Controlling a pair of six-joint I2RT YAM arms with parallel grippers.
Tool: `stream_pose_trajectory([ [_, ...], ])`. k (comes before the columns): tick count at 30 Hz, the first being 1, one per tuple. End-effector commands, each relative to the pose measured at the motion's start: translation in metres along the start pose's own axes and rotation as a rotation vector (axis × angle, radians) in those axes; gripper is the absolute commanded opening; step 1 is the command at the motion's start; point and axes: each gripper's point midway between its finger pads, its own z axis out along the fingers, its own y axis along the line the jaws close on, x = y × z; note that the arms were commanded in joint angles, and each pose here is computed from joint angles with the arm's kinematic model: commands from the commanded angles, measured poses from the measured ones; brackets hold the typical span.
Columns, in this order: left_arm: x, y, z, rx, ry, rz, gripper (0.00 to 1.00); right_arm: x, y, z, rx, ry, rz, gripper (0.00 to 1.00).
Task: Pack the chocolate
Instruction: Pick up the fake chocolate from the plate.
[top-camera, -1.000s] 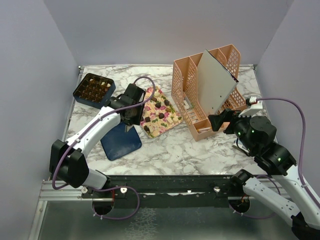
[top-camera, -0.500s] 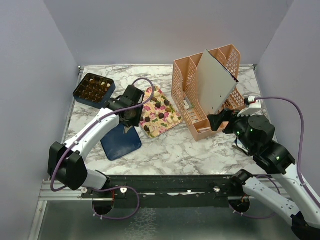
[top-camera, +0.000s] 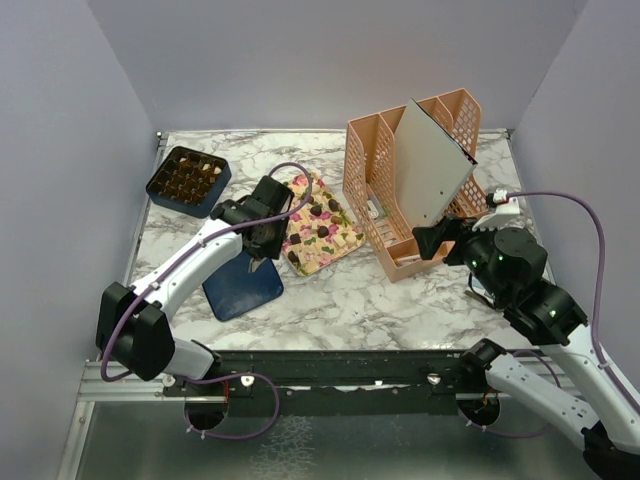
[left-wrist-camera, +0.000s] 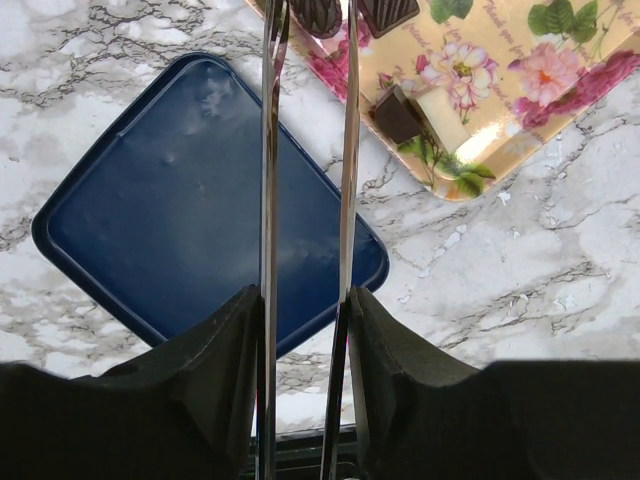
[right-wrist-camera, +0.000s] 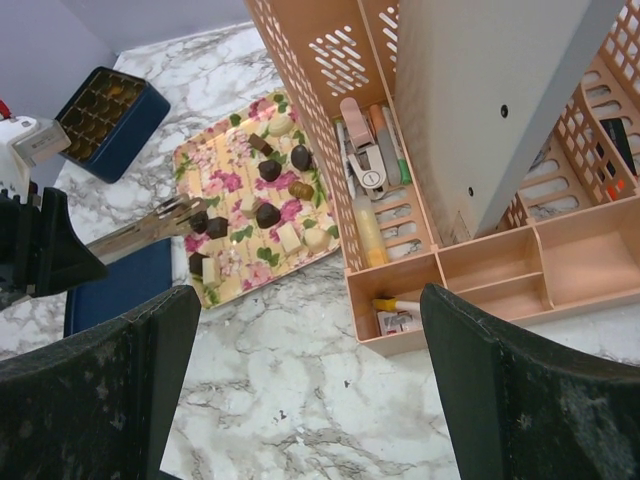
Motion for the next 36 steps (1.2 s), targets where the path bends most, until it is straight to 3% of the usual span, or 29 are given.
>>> stream_pose_trajectory([
  [1, 0.002, -0.003, 0.0, -0.015, 0.005, 0.007, 0.42, -0.002, 0.009, 0.004, -0.038, -0.003, 0.005, 0.97],
  [23, 0.003, -0.011, 0.006, -0.022, 0.022, 0.047, 0.39, 0.002, 0.009, 0.006, -0.04, -0.003, 0.012, 0.97],
  [36, -0.019, -0.01, -0.009, -0.027, -0.085, 0.021, 0.3, 0.001, 0.005, 0.001, -0.03, -0.014, 0.011, 0.97],
])
